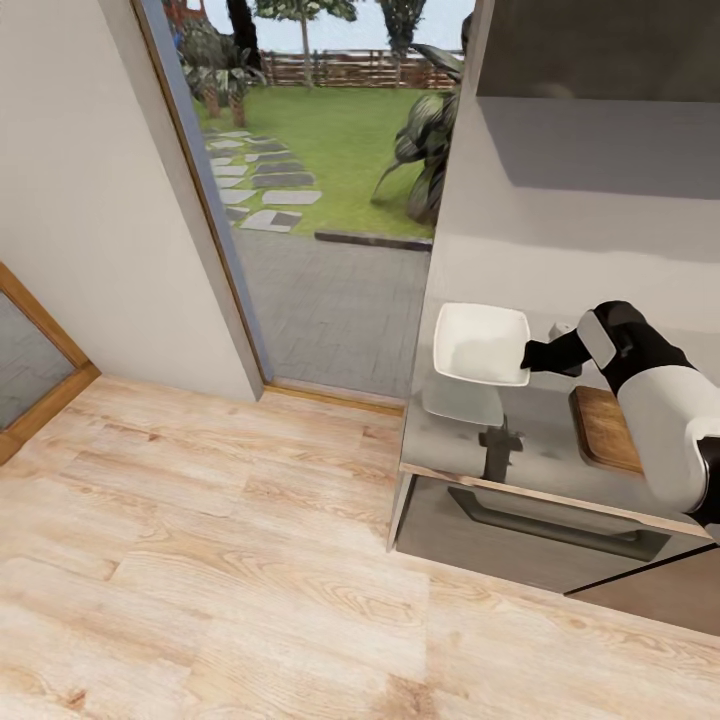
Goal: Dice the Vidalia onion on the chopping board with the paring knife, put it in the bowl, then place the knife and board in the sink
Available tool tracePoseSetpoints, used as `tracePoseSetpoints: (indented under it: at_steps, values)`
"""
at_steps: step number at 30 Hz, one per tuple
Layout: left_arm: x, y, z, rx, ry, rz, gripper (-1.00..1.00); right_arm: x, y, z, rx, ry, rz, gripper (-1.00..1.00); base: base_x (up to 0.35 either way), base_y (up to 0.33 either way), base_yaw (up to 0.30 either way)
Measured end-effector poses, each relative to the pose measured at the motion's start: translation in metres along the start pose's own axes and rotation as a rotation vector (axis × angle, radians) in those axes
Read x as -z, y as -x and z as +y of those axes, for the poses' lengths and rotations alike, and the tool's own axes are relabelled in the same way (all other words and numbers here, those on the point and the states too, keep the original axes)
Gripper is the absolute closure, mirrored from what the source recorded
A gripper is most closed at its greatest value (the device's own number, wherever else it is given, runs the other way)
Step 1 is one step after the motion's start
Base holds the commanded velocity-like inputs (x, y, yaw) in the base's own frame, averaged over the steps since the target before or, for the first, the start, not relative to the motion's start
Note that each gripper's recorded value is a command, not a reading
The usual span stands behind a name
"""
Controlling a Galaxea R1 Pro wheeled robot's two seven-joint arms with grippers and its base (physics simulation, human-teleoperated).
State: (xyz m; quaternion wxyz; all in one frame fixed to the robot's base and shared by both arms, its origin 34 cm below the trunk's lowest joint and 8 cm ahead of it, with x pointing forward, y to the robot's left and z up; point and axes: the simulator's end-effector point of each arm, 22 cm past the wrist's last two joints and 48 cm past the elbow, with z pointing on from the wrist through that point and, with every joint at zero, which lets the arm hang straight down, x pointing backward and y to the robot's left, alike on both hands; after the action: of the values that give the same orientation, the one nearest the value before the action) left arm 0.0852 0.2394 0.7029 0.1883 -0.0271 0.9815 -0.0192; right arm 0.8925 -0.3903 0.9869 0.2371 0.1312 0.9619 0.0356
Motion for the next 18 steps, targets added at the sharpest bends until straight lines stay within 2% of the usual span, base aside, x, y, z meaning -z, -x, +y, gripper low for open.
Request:
tracePoseSetpoints:
  at_steps: [18]
  values:
    - [0.0000, 0.0000, -0.0001, 0.000, 0.000, 0.000, -1.00, -0.0026, -0.0042, 0.0016, 0.000, 0.001, 0.012, 1.00, 0.000, 0.000, 0.000]
